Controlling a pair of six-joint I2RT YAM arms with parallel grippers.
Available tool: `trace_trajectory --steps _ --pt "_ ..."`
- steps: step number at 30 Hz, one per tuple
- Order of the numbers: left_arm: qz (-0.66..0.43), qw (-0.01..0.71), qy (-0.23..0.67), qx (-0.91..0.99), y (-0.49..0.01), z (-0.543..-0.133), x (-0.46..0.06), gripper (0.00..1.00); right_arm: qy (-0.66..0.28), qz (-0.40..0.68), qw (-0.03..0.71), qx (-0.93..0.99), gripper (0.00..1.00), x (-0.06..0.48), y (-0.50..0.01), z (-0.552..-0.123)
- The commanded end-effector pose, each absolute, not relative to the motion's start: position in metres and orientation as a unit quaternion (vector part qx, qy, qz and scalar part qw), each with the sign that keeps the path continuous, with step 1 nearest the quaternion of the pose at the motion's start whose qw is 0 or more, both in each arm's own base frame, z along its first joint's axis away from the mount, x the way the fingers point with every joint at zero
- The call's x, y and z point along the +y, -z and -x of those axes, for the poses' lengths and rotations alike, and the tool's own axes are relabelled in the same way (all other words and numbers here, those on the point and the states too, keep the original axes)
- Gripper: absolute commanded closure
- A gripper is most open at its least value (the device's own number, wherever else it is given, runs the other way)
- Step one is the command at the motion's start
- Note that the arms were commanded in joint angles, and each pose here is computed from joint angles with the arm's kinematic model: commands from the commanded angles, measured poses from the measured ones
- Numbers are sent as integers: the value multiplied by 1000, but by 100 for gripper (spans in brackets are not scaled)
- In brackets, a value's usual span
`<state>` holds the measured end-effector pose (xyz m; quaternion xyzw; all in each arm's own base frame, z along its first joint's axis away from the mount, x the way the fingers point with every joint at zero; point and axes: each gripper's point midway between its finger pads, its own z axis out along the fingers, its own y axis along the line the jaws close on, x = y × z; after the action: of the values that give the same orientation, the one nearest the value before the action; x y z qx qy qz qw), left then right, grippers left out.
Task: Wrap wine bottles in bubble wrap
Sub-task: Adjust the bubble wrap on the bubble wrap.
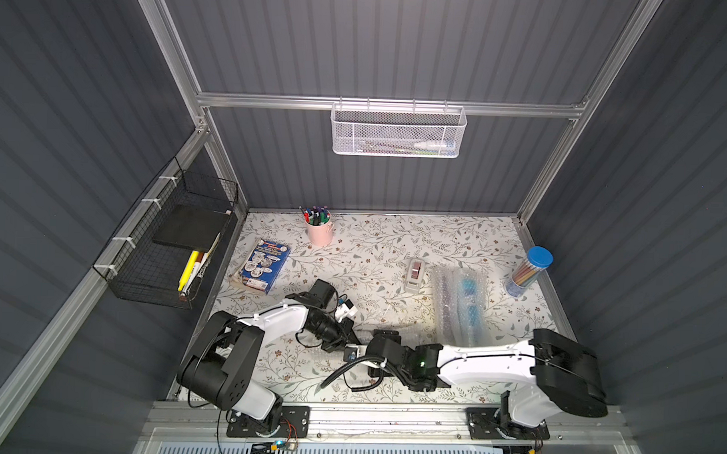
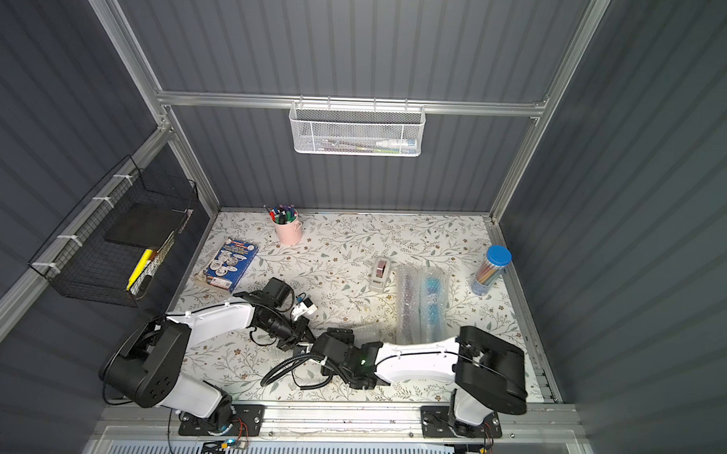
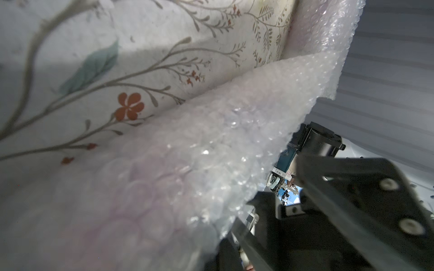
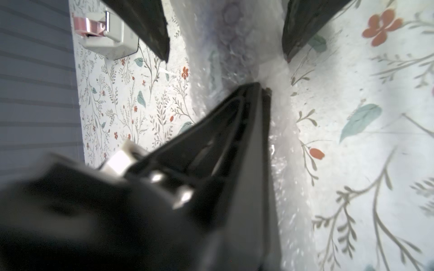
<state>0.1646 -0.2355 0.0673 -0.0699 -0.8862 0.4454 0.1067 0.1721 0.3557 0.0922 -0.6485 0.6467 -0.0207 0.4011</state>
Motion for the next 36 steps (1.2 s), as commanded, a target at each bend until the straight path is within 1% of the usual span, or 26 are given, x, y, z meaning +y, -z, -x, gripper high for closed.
trace_trajectory --steps 1,4,6,9,11,15,17,20,22,24,27,30,32,36 --pt "67 109 -396 -910 -40 -163 -223 100 -65 612 398 680 23 353 -115 -167" --pt "69 106 -395 -910 -39 -166 -225 100 -139 556 396 718 24 345 -135 -178" --pt "69 102 -395 -910 -40 -167 -225 100 -189 516 382 743 30 340 -142 -188" --pt "68 99 -397 -910 -41 -169 -226 100 -233 480 356 768 41 338 -140 -199" --pt "68 96 -398 -910 -42 -170 -226 100 -258 471 340 772 43 342 -135 -201" --pt "70 90 -401 -909 -44 -172 -228 100 -318 464 278 779 48 354 -122 -200" --pt "71 87 -403 -908 -47 -173 -228 100 -331 461 257 782 49 359 -114 -202" --pt "70 87 -402 -909 -48 -172 -227 100 -341 463 229 786 59 364 -104 -206" --pt "70 88 -402 -909 -48 -171 -227 100 -351 458 220 786 63 367 -100 -210" --pt "72 81 -405 -908 -53 -173 -228 100 -370 454 201 785 69 370 -97 -211" --pt "75 71 -409 -907 -65 -175 -229 100 -374 453 167 792 81 366 -86 -205" --pt "77 63 -412 -906 -75 -176 -229 100 -374 451 153 796 82 360 -77 -198" --pt "76 61 -415 -905 -79 -176 -230 100 -375 451 143 797 84 357 -74 -193" --pt "79 57 -424 -901 -90 -175 -231 100 -375 456 139 795 86 352 -71 -187"
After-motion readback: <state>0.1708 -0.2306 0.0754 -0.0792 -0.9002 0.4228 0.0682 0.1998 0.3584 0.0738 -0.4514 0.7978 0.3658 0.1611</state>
